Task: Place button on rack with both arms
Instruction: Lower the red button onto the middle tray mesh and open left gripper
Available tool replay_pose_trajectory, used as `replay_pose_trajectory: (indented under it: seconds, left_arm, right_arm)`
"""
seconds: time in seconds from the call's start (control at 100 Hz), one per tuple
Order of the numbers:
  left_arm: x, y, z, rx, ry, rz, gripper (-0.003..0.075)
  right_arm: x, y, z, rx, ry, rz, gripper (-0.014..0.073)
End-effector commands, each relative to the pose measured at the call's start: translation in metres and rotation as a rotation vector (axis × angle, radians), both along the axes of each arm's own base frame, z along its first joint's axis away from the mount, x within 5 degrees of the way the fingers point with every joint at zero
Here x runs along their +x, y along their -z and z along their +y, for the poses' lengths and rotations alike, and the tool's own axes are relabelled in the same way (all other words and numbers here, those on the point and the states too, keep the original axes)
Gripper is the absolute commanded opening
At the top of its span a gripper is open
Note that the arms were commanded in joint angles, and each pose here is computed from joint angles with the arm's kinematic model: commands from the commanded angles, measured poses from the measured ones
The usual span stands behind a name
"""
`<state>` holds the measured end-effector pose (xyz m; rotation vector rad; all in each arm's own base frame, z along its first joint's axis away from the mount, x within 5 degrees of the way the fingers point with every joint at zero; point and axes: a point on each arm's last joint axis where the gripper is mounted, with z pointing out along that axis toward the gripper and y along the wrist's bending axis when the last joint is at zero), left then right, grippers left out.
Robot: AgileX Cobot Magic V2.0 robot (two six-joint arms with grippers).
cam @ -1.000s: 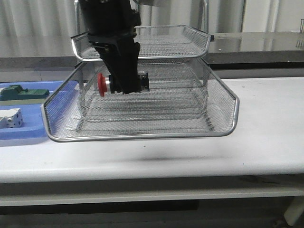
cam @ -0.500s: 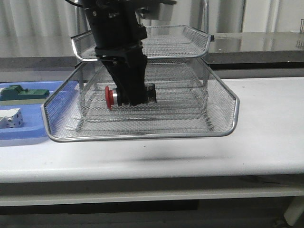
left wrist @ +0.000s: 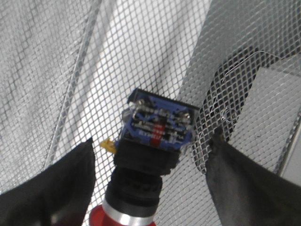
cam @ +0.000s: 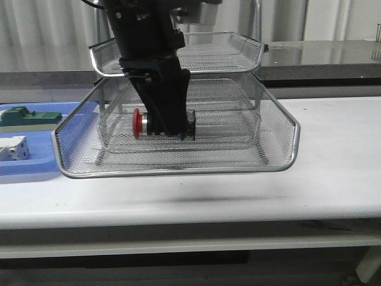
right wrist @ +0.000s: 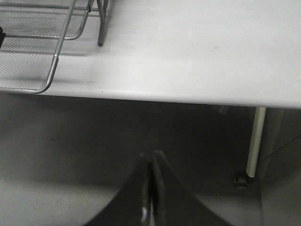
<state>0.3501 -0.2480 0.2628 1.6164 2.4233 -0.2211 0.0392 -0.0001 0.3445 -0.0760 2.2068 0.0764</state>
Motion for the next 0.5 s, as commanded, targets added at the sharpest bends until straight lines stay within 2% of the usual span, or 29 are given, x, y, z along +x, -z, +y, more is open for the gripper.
replay_pose_trajectory:
  seconds: [0.0, 0.25, 0.34, 0.49]
  left_arm:
    - [-0.012, -0.040, -0.001, -0.076, -0.008, -0.028, 0.0483]
    - [-0.023, -0.083, 0.010, -0.148, -0.049, -0.111, 0.0482]
    - [-0.027, -0.101, 0.022, -0.167, -0.074, -0.149, 0.0481]
    - [-0.029, -0.128, 0.053, -0.170, -0.188, -0.229, 0.0479]
  right_arm:
    - [0.003, -0.013, -0.001, 0.001, 0.006, -0.086, -0.0069]
    - [0.003, -0.013, -0.001, 0.001, 0.006, -0.086, -0.0069]
    - [0.003, -0.013, -0.001, 0.001, 0.006, -0.086, -0.0069]
    - [0.003, -0.013, -0.001, 0.001, 0.006, -0.086, -0.0069]
